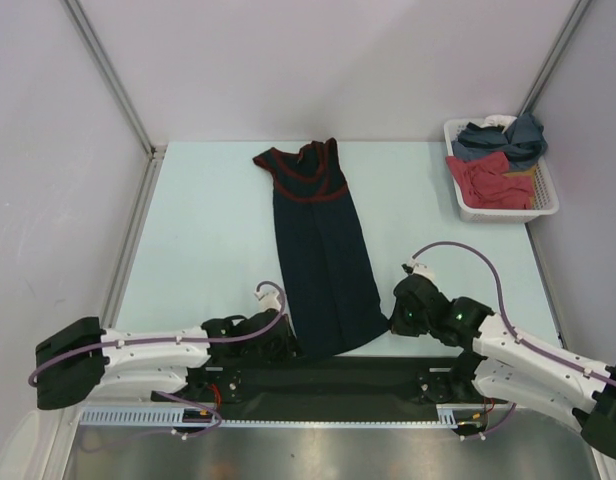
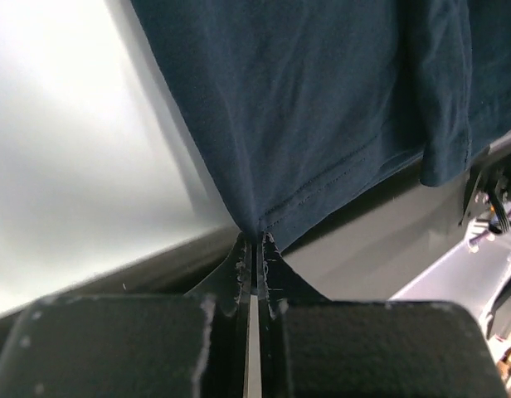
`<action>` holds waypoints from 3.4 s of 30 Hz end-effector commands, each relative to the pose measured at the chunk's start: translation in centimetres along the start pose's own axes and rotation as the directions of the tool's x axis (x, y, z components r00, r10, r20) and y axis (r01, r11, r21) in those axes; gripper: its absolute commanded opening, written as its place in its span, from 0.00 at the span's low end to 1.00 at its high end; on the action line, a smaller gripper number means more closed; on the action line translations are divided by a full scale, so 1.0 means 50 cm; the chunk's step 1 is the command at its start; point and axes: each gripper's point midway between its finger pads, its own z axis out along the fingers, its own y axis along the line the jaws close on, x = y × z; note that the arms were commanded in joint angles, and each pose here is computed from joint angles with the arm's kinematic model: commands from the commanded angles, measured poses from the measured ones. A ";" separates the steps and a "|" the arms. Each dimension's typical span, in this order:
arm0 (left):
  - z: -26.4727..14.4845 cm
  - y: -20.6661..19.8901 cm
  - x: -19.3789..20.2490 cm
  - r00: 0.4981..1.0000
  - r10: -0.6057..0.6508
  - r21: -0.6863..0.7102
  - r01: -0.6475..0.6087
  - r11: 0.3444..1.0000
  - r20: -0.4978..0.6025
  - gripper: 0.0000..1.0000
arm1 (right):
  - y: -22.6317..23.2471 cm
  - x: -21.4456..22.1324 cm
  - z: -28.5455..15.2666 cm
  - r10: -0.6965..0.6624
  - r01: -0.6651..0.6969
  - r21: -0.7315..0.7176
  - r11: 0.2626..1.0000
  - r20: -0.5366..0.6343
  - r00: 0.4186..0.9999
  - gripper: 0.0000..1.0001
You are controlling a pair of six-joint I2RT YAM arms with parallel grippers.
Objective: Fold and stack the tank tops
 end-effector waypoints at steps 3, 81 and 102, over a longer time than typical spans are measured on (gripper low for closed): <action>-0.026 -0.003 0.001 0.999 -0.041 -0.009 0.041 0.999 0.012 0.00 | 0.019 -0.031 -0.030 -0.016 0.016 -0.011 1.000 0.050 0.999 0.00; 0.023 0.076 -0.737 0.919 -0.057 -0.204 0.147 0.968 0.390 1.00 | 0.091 -0.615 0.302 -0.021 -0.004 0.098 0.995 0.250 0.968 0.62; 0.051 0.063 -0.710 0.934 0.061 -0.265 0.037 0.964 0.352 0.72 | 0.155 -0.608 0.319 -0.143 0.171 -0.126 0.977 0.202 0.969 0.49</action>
